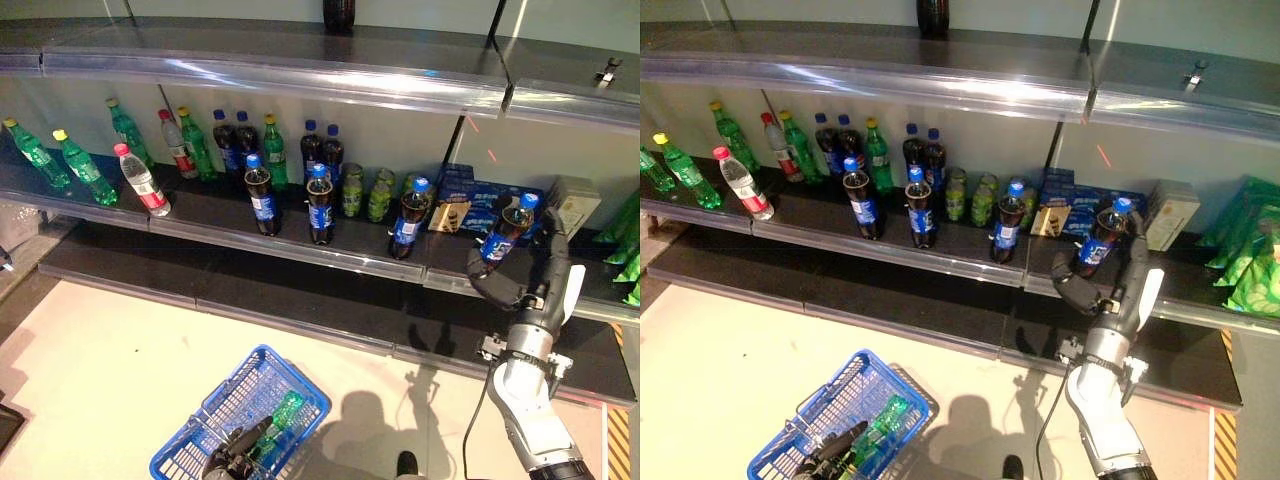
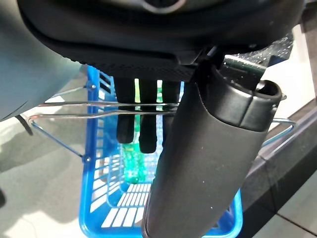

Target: Pick up the drink and place into the basket.

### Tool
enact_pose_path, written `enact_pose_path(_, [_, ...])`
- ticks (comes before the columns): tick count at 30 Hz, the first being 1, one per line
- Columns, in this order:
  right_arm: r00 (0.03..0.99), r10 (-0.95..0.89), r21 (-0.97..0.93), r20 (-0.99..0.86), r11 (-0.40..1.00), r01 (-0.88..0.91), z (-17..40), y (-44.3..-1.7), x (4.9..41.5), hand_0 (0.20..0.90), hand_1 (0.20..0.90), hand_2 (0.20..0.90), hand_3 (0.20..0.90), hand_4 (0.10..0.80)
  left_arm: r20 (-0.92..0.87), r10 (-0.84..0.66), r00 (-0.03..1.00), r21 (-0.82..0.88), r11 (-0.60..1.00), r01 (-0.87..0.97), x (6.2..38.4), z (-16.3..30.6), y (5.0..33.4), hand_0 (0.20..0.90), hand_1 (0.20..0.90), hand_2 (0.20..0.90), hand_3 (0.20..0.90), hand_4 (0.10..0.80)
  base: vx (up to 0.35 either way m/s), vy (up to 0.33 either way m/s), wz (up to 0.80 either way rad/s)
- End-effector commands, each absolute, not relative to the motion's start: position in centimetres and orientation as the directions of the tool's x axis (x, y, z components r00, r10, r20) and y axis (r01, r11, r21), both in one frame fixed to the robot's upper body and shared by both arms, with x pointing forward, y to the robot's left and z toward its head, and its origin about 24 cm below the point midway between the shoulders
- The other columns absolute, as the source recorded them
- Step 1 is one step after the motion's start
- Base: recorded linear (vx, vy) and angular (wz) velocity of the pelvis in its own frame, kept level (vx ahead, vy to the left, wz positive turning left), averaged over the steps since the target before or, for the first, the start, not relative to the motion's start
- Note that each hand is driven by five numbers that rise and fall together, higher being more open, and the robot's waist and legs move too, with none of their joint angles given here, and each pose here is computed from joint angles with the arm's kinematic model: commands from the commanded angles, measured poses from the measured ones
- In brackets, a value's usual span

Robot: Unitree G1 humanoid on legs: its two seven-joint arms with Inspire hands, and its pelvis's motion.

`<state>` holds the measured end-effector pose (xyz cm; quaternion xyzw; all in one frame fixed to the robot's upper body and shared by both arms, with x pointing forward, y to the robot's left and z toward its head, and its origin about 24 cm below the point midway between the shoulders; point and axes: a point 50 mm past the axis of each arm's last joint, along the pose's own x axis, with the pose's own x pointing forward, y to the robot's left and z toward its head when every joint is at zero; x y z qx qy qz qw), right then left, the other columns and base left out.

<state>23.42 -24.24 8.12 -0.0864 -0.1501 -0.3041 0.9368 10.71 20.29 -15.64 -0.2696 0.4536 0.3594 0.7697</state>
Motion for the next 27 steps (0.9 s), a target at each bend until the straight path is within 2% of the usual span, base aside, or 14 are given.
enact_pose_path(1, [0.559,-0.584,0.107,0.589,0.741,0.662,14.6,-25.9,24.7,0.9,0.9,0.9,0.9,0.8,-0.845,0.431,0.317,0.035,0.636,-0.771,8.7,-15.1,24.3,0.3,0.3,0.3,0.2,0.1,-0.049,0.015,-0.01])
enact_pose_path(7, [0.495,-0.641,0.199,0.587,0.707,0.679,16.4,-26.5,26.5,0.9,0.9,0.9,0.9,0.8,-0.829,0.399,0.392,-0.056,0.637,-0.768,11.7,-14.5,23.2,0.3,0.3,0.3,0.2,0.1,-0.13,0.031,-0.01])
enact_pose_path(20, [0.371,-0.64,0.324,0.673,0.705,0.63,22.7,-27.0,28.6,0.9,0.9,0.9,0.9,0.8,-0.799,0.352,0.487,-0.201,0.606,-0.769,15.7,-13.1,22.1,0.3,0.3,0.3,0.2,0.1,-0.078,0.015,-0.03])
enact_pose_path(27, [0.268,-0.653,0.396,0.709,0.682,0.615,26.6,-27.6,28.9,0.9,0.9,0.9,0.9,0.8,-0.81,0.366,0.458,-0.158,0.616,-0.772,15.9,-13.0,22.3,0.3,0.3,0.3,0.2,0.1,-0.049,-0.023,-0.03])
